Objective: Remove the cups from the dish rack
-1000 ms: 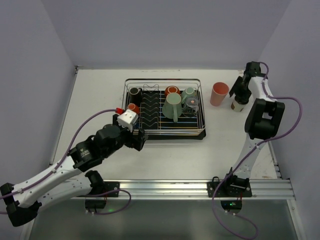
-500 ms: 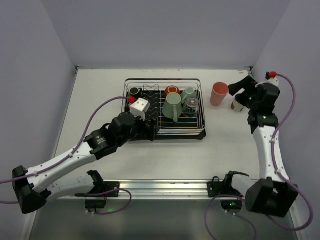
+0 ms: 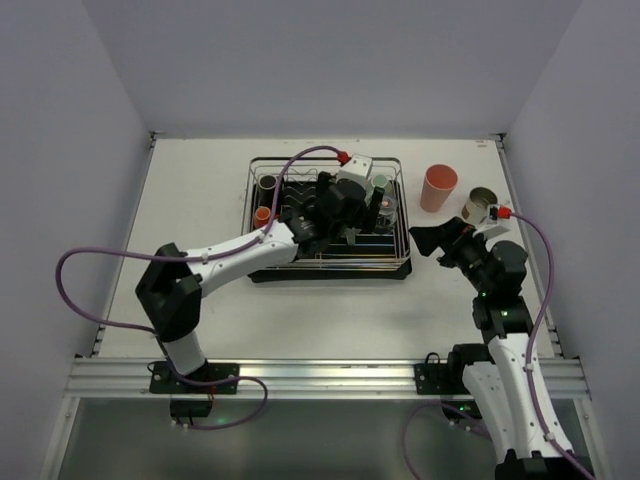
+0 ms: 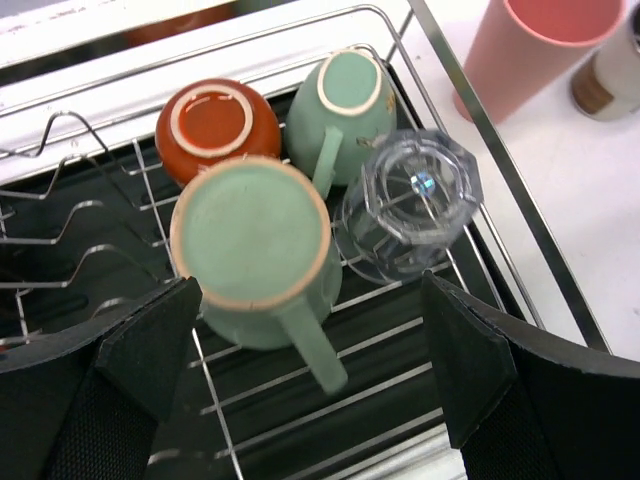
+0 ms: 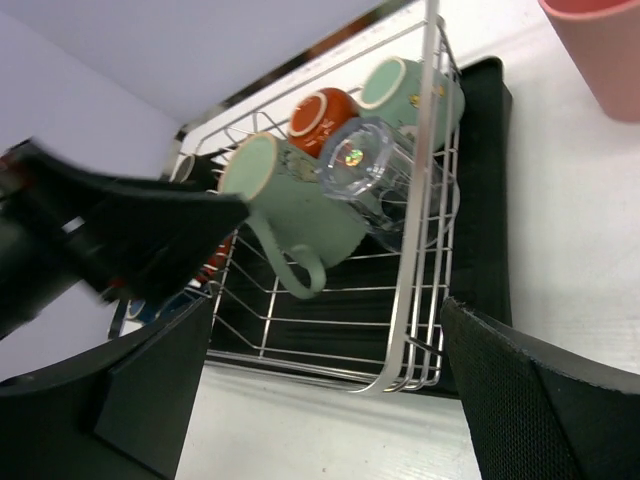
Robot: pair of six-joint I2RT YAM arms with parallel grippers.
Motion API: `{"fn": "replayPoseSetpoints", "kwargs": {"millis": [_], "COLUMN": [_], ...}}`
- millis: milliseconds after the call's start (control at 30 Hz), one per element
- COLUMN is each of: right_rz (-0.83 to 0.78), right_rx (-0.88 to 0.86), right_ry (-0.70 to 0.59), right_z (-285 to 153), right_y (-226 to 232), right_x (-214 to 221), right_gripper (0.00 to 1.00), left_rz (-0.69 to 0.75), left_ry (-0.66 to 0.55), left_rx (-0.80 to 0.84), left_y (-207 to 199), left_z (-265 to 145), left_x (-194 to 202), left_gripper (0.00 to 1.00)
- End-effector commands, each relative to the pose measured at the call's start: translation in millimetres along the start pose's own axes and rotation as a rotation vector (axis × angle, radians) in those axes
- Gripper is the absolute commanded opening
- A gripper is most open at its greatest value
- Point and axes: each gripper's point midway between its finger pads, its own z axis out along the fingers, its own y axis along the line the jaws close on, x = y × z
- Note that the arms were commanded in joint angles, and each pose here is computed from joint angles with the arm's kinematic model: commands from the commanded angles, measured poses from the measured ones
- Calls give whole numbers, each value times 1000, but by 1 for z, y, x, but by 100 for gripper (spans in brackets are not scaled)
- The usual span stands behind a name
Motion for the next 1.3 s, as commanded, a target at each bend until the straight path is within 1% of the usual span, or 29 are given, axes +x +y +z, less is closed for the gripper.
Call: {"fn": "replayPoseSetpoints", "kwargs": {"millis": [0,133,333,400,467,633,867,1167,1200,1267], "right_rz": [-62,-77,-73,-72,-71,-81,-71,-60,-59,-56], "right_rx": [-82,-103,-140,-143,-150,-189,-196,-197,-195,-195], "right_ry": [19,41,69,75,79,51,83,84,86,87], "right_z": [-9,-10,-8,-8,-7,-9,-6,-6,-6,-5], "right_y": [18,20,25,25,26,34,34,35,34,34], "right_x": [1,5,10,11,12,7,11,12,12,12], "right_gripper": [99,99,99,99,99,99,99,99,99,99], "left_rz": [-14,21,48,38,48,64,59,65,66,67], "left_ry": [-103,-106,-124,-151,-151,-83,-59,-35,-33,-39], "left_rx": [-108,-179,-250,-238,-232,-191,-149,-165,-167,-169], "left_y": [14,23,36,35,36,31,28,34,35,35], "left_z": [20,34,35,33,35,55,67,82,82,81], "left_x": [-40,-39,-38,-43,-38,-18,-8,5,7,7], "left_gripper": [100,100,100,100,100,100,100,100,100,96]}}
